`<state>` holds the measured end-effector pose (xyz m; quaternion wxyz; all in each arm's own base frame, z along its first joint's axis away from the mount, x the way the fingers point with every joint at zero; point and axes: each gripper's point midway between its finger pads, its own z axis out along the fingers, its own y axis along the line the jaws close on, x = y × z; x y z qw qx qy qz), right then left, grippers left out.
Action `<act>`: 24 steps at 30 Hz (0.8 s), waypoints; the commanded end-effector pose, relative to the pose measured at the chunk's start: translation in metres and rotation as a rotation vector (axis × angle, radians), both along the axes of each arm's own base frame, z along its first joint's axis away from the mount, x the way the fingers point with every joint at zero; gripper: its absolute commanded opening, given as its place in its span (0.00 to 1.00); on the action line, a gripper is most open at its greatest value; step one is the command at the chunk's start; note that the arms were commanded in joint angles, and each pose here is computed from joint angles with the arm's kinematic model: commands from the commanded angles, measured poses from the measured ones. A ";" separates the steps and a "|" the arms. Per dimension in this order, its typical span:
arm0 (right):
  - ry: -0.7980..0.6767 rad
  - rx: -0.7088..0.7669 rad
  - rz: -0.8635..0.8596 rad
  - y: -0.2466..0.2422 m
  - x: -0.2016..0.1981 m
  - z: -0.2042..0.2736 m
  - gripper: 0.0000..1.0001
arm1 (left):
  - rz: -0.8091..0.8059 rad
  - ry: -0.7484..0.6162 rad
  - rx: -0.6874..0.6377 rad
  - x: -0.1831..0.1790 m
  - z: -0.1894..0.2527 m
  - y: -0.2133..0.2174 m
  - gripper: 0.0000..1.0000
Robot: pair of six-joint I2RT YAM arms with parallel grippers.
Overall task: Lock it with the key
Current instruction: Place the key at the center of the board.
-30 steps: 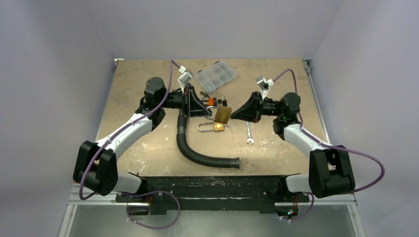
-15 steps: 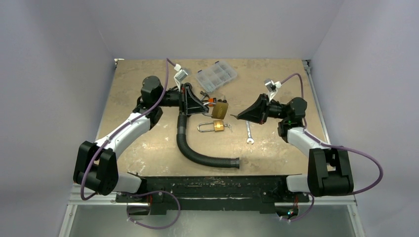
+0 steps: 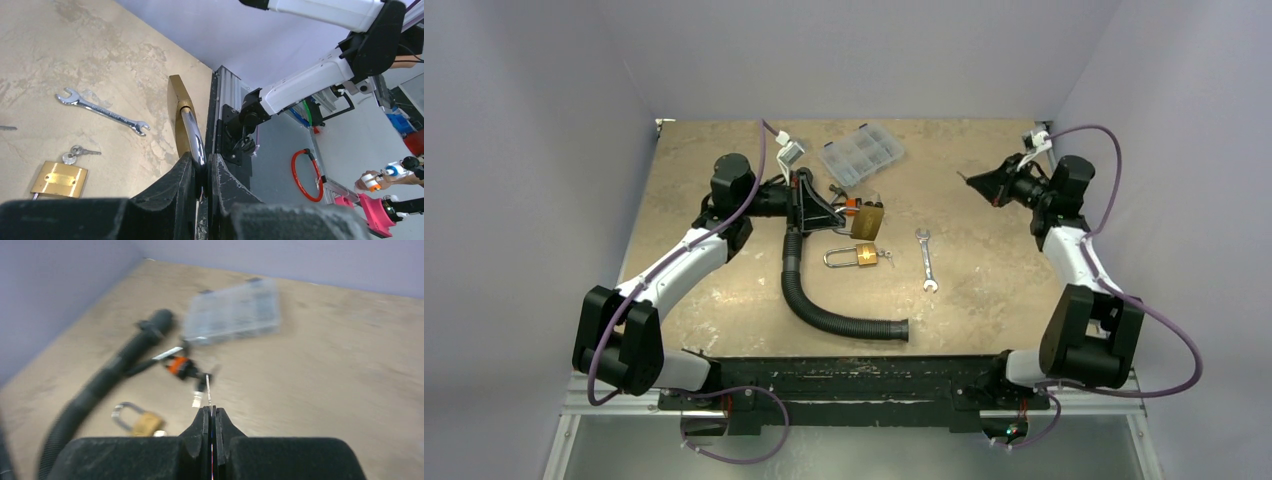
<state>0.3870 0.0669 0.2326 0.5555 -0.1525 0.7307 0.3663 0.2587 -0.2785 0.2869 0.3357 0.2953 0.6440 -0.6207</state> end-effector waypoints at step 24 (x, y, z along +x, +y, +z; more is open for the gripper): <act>0.317 -0.596 -0.571 -0.187 0.120 -0.165 0.00 | 0.037 -0.134 -0.009 0.011 0.016 0.001 0.00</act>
